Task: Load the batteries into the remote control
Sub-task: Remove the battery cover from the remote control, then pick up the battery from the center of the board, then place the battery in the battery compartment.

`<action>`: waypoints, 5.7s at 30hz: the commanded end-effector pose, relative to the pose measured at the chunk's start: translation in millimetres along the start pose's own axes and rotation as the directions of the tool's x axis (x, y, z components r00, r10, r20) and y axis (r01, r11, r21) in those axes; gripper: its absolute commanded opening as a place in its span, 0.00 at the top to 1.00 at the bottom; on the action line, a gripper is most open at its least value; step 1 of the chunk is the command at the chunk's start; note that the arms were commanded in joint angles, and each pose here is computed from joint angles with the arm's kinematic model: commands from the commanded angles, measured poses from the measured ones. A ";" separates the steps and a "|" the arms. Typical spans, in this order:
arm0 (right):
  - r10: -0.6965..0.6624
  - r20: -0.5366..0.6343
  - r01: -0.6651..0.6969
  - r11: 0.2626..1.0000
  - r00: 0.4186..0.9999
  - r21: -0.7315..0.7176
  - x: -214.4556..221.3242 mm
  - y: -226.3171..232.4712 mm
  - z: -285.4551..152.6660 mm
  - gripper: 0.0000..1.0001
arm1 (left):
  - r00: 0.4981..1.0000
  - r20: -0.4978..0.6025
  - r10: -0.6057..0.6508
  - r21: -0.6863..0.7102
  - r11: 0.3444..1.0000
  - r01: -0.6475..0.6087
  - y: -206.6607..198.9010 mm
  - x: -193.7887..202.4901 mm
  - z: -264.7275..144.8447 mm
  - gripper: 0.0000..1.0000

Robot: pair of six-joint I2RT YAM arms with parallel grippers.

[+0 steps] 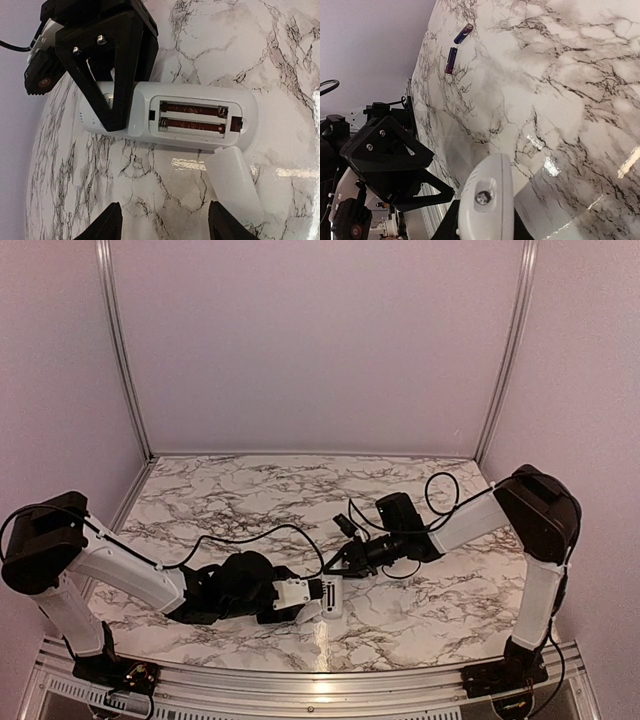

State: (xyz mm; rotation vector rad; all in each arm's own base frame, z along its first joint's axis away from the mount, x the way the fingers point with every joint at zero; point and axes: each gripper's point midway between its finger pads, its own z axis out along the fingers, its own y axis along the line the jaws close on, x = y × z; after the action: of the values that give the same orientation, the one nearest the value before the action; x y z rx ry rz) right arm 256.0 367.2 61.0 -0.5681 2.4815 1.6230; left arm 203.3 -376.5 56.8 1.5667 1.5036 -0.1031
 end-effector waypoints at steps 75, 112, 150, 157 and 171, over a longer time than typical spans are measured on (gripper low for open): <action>-0.271 0.204 0.271 0.962 0.941 0.026 -29.1 33.8 -79.3 1.00 | 0.285 -0.425 -0.859 -0.404 0.461 0.790 105.5 167.9 -20.4 0.63; -0.086 0.281 0.120 0.987 0.956 -0.105 -32.2 40.3 -75.9 1.00 | 0.438 -0.078 -0.896 0.411 0.371 0.833 97.3 -38.5 -59.1 1.00; -0.247 0.339 0.315 0.935 0.908 -0.161 -31.6 113.3 -65.9 1.00 | 0.893 0.384 -0.235 0.129 0.971 0.200 44.1 -99.3 -142.8 1.00; -0.286 0.283 0.346 0.919 0.915 -0.189 -24.4 122.6 -64.8 1.00 | 0.938 0.335 -0.090 0.086 0.994 0.065 29.9 -101.3 -138.7 1.00; -0.299 0.298 0.347 0.930 0.907 -0.123 -28.8 122.9 -69.8 1.00 | 0.907 0.214 -0.362 0.004 0.929 0.370 55.3 -114.4 -108.5 1.00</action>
State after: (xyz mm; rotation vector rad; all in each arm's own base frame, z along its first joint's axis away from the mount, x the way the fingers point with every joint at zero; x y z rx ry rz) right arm 234.6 351.1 186.2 -0.6998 1.9836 1.7170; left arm 136.1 -371.3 204.0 1.4496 1.3843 -0.4263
